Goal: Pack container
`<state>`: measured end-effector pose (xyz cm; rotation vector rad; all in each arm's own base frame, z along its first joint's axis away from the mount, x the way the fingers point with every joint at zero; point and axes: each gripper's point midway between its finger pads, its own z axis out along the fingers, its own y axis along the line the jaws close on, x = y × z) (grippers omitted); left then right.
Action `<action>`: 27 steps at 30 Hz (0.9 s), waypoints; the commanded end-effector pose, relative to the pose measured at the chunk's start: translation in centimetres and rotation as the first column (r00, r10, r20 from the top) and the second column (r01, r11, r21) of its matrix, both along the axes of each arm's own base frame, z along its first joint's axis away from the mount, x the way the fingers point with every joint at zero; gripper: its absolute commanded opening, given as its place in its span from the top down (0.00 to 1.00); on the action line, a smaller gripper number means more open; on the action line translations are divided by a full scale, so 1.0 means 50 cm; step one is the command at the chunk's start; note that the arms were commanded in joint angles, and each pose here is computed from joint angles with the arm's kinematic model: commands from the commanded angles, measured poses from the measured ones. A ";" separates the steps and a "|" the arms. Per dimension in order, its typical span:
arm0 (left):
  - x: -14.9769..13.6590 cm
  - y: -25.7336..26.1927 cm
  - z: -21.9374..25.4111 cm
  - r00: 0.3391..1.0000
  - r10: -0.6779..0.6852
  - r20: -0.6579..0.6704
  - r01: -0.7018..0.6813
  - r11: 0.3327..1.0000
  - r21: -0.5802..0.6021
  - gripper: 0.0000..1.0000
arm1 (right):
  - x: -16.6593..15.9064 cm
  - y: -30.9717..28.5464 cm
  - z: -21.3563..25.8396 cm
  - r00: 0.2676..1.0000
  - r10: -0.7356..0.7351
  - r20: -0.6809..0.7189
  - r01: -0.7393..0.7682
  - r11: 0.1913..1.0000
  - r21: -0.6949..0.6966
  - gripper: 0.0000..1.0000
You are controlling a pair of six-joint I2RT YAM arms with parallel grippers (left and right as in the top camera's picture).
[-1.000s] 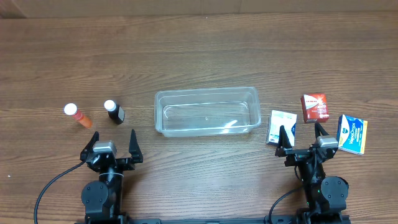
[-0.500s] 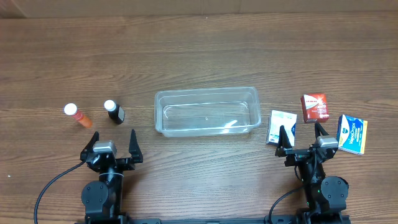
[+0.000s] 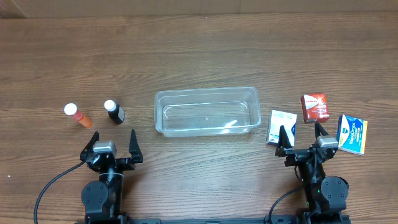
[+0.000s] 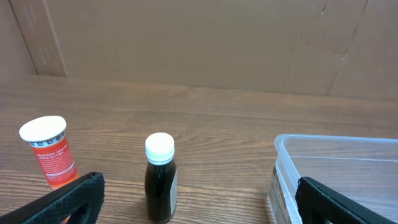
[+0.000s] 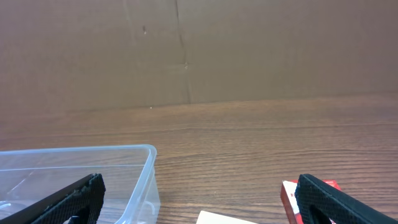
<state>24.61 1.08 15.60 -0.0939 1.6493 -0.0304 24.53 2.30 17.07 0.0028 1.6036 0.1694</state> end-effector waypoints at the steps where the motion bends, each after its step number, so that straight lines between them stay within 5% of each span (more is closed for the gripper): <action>1: -0.001 0.005 -0.001 1.000 0.013 0.004 -0.013 1.000 -0.010 0.00 | 0.000 0.003 -0.002 1.000 0.004 0.007 -0.004 1.000 -0.006 0.00; 19: 0.000 0.004 0.003 1.000 0.010 0.011 -0.010 1.000 -0.010 0.00 | 0.000 0.003 0.005 1.000 0.005 0.022 -0.005 1.000 -0.004 0.00; 27: -0.006 -0.004 0.013 1.000 -0.004 -0.007 0.003 0.996 -0.092 0.00 | -0.002 0.010 -0.001 1.000 0.023 -0.009 -0.022 0.992 0.121 0.00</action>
